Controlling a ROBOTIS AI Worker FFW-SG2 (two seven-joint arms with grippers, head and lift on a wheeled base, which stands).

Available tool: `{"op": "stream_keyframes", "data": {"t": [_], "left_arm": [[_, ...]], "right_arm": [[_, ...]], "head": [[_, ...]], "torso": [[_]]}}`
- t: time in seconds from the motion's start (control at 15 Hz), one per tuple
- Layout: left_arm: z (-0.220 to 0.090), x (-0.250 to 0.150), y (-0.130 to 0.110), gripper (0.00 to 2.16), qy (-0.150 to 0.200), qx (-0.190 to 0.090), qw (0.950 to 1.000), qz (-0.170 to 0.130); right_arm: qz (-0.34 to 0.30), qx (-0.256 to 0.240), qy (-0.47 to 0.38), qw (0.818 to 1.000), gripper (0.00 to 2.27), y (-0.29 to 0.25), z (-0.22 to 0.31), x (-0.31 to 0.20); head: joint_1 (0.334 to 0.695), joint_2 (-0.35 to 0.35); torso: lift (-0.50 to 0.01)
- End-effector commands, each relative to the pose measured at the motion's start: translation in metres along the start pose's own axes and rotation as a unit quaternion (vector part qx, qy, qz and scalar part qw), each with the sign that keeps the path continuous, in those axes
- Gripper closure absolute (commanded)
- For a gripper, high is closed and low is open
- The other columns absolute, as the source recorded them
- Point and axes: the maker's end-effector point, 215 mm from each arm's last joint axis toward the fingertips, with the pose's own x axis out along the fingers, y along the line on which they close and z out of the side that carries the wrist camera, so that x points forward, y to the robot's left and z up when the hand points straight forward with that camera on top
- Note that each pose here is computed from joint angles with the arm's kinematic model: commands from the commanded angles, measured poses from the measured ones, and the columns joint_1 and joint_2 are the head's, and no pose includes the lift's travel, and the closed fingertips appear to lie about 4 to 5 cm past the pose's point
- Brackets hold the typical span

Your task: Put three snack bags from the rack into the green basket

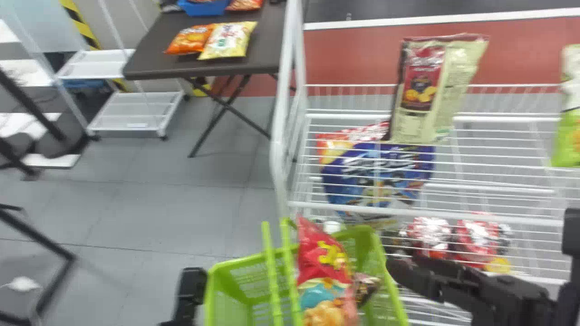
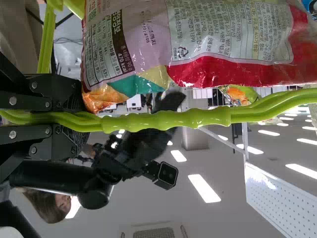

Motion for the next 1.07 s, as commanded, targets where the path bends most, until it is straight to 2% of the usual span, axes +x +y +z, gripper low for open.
{"op": "stream_keyframes", "data": {"t": [0.0, 0.07, 0.13, 0.33, 0.6, 0.87, 1.0], "left_arm": [[-0.001, 0.0, 0.0, 2.15, 0.0, -0.001, 1.0, 0.0], [-0.001, 0.0, 0.0, 2.15, 0.0, -0.001, 1.0, 0.0], [-0.001, 0.001, 0.0, 2.15, 0.001, -0.001, 1.0, -0.001], [-0.002, 0.001, 0.002, 2.15, 0.002, -0.004, 1.0, 0.0], [-0.006, -0.001, 0.003, 2.15, 0.0, -0.007, 1.0, 0.0], [-0.007, -0.005, 0.004, 2.15, -0.005, -0.01, 0.9999, 0.002], [-0.007, -0.006, 0.005, 2.15, -0.006, -0.011, 0.9999, 0.003]], "right_arm": [[-0.051, 0.008, -0.072, 0.996, 0.04, -0.051, 0.056, -0.036], [-0.085, 0.0, -0.111, 0.99, 0.04, -0.079, 0.084, -0.048], [-0.127, -0.009, -0.136, 0.983, 0.04, -0.113, 0.107, -0.058], [-0.222, -0.048, -0.181, 0.957, 0.04, -0.186, 0.161, -0.071], [-0.3, -0.133, -0.243, 0.913, 0.04, -0.236, 0.246, -0.064], [-0.376, -0.169, -0.216, 0.885, 0.04, -0.29, 0.282, -0.038], [-0.392, -0.167, -0.19, 0.885, 0.06, -0.309, 0.284, -0.022]], "head": [[0.695, -0.042], [0.695, -0.1], [0.695, -0.21], [0.695, -0.349], [0.695, -0.35], [0.695, -0.35], [0.695, -0.35]], "torso": [[0.0], [0.0], [0.0], [0.0], [0.0], [0.0], [0.0]]}}
